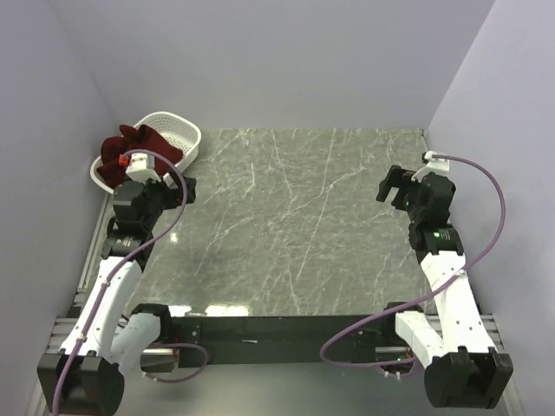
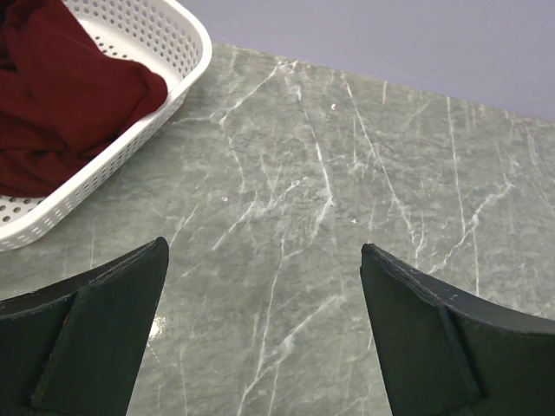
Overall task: Fold and stack the t-shirts
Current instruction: Grab the tshirt from the pile
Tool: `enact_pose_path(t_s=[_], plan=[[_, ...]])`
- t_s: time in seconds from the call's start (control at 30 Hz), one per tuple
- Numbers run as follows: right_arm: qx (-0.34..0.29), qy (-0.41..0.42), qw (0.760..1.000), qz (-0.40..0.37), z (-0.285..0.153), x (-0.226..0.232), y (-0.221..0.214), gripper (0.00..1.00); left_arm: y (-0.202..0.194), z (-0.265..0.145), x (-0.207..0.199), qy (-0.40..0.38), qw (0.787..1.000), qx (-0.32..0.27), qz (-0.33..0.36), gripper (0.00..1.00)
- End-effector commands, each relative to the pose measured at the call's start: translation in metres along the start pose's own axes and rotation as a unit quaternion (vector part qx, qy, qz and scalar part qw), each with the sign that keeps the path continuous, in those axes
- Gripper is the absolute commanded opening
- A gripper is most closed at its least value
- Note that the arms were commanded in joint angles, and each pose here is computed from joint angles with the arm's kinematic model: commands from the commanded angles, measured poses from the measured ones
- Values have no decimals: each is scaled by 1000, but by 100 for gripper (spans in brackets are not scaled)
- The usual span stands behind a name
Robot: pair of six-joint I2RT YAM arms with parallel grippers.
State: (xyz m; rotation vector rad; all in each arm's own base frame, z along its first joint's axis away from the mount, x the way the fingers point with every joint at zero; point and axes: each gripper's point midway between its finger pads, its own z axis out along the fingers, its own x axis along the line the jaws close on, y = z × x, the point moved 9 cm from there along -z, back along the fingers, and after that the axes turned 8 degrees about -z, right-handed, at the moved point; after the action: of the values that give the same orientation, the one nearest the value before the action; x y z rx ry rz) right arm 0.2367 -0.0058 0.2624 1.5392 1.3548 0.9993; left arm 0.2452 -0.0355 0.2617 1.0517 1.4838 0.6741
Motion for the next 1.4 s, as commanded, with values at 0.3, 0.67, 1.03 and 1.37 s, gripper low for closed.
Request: enact_pose_path(t_s=[0.3, 0.67, 1.03, 1.37], plan=[[40, 139, 975, -166, 7, 9, -4, 100, 16, -4, -15, -31, 999, -7, -16, 99], [44, 330, 935, -118, -8, 20, -8, 100, 50, 14, 14, 26, 993, 4, -112, 99], [37, 347, 931, -104, -18, 14, -13, 100, 83, 78, 76, 125, 937, 41, -323, 95], [40, 347, 932, -100, -18, 13, -14, 100, 86, 198, 140, 219, 910, 95, -338, 81]])
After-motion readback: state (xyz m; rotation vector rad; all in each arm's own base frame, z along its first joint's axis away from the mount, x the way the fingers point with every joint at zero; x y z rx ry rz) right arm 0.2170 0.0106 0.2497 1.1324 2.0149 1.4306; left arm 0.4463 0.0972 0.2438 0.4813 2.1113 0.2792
